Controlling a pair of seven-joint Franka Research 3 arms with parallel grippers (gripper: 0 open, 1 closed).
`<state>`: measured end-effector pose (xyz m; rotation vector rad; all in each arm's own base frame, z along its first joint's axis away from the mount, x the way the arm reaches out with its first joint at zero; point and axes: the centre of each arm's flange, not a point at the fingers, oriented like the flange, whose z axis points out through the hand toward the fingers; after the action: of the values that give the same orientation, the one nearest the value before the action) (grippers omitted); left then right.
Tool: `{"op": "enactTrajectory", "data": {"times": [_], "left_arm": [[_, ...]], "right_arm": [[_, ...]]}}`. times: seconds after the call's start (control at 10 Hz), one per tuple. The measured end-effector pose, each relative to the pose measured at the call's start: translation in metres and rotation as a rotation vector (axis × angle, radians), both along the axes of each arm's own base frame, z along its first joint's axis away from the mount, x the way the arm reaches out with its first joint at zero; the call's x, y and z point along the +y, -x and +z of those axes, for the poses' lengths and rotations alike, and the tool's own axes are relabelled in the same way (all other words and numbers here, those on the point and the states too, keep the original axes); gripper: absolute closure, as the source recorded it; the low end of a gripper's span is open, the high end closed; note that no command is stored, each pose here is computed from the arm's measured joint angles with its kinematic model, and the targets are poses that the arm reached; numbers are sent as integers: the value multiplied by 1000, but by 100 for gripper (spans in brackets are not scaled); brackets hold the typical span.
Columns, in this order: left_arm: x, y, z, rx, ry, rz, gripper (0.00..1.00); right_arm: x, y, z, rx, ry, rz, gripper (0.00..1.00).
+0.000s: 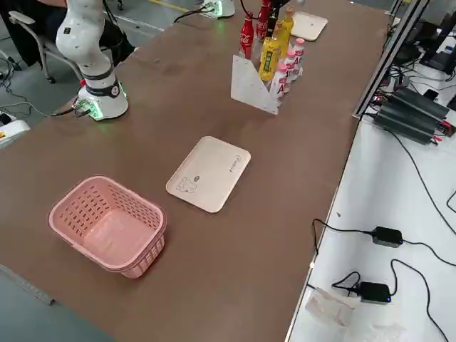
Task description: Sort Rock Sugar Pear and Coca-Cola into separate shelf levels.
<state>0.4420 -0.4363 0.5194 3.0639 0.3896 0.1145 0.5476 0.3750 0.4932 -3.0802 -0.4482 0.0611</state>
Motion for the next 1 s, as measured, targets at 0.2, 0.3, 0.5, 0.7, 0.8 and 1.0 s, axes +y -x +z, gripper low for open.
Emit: {"op": "enactTrajectory", "data": {"times": [0.2,0.3,0.5,0.7,0.8,1.0], "left_arm": [[11,-16,24,-20,23,36,6],[20,-26,42,-32,34,63,1],[56,-57,65,-49,54,144,1],[99,-87,67,-51,54,214,1],[122,-100,67,-52,49,235,1],[162,-119,67,-44,29,256,1]], "right_arm": [[1,1,0,-1,0,2,69],[1,2,-1,1,1,2,69],[3,7,-1,21,14,-13,70],[6,13,-3,35,22,-14,70],[7,16,-4,39,23,-13,70],[9,19,-4,45,27,-13,70]]}}
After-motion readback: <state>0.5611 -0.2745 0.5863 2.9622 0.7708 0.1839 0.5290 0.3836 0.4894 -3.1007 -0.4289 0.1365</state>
